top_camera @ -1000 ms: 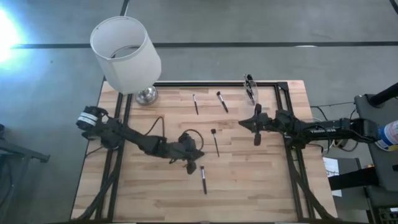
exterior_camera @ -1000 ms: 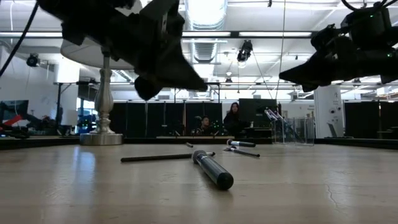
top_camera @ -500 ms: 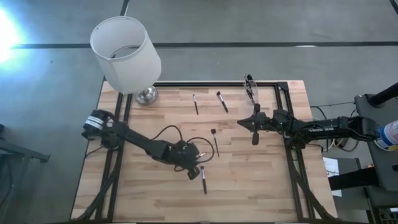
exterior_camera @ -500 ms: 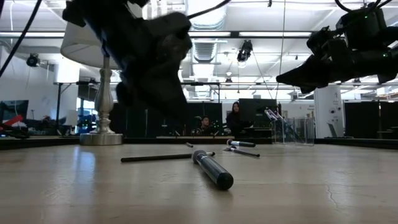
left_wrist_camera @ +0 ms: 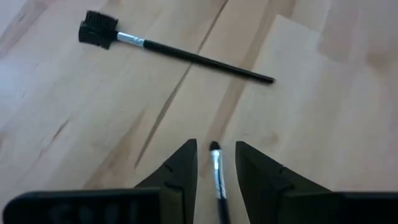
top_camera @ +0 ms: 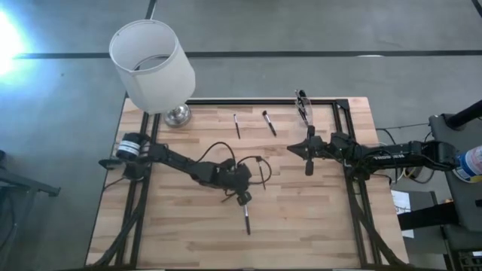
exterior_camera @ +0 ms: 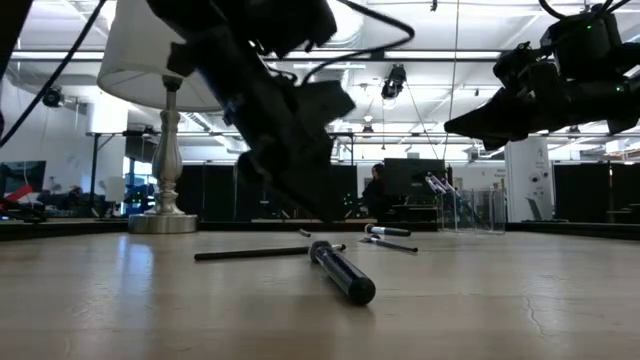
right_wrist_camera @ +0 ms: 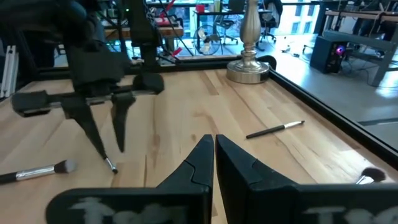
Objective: Put items in baskets/containers
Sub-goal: Put the eyeshadow brush into the transparent organizer
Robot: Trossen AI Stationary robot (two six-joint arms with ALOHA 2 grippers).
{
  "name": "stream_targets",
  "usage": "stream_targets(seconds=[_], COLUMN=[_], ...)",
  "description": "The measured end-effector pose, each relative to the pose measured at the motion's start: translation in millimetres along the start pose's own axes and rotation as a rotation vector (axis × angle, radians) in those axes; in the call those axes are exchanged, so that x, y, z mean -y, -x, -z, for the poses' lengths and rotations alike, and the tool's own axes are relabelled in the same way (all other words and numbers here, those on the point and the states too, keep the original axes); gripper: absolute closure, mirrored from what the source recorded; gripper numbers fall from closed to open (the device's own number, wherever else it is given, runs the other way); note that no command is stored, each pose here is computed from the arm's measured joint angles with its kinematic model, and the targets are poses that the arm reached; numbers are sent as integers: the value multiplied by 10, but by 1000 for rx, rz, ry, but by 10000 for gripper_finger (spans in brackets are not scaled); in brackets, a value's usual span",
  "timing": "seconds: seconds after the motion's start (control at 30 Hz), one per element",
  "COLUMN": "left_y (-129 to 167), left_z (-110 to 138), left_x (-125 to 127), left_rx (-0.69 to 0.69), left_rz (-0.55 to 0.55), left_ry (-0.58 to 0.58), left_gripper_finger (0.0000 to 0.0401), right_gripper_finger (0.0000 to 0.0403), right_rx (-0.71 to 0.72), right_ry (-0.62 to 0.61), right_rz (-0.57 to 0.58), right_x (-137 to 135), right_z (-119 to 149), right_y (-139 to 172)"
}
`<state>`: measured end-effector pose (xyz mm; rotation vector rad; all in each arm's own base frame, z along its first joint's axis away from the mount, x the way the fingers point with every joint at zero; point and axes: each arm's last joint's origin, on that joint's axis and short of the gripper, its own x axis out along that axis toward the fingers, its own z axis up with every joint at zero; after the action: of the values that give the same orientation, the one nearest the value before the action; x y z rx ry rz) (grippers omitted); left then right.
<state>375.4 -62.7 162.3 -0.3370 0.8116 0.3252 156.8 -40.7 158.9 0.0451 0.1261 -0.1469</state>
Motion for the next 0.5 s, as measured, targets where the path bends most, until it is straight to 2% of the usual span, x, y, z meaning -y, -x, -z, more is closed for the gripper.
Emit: stream_targets(seconds=[0.5], left_y=[-273], left_z=[52], left_x=[-33], left_rx=[-46], left_rz=[-37], left_ry=[-33], left_gripper_finger=[300], right_gripper_finger=[390], right_rx=[-1], right_ry=[0], right_rz=[0], right_x=[0], right_z=[2], right_y=[0])
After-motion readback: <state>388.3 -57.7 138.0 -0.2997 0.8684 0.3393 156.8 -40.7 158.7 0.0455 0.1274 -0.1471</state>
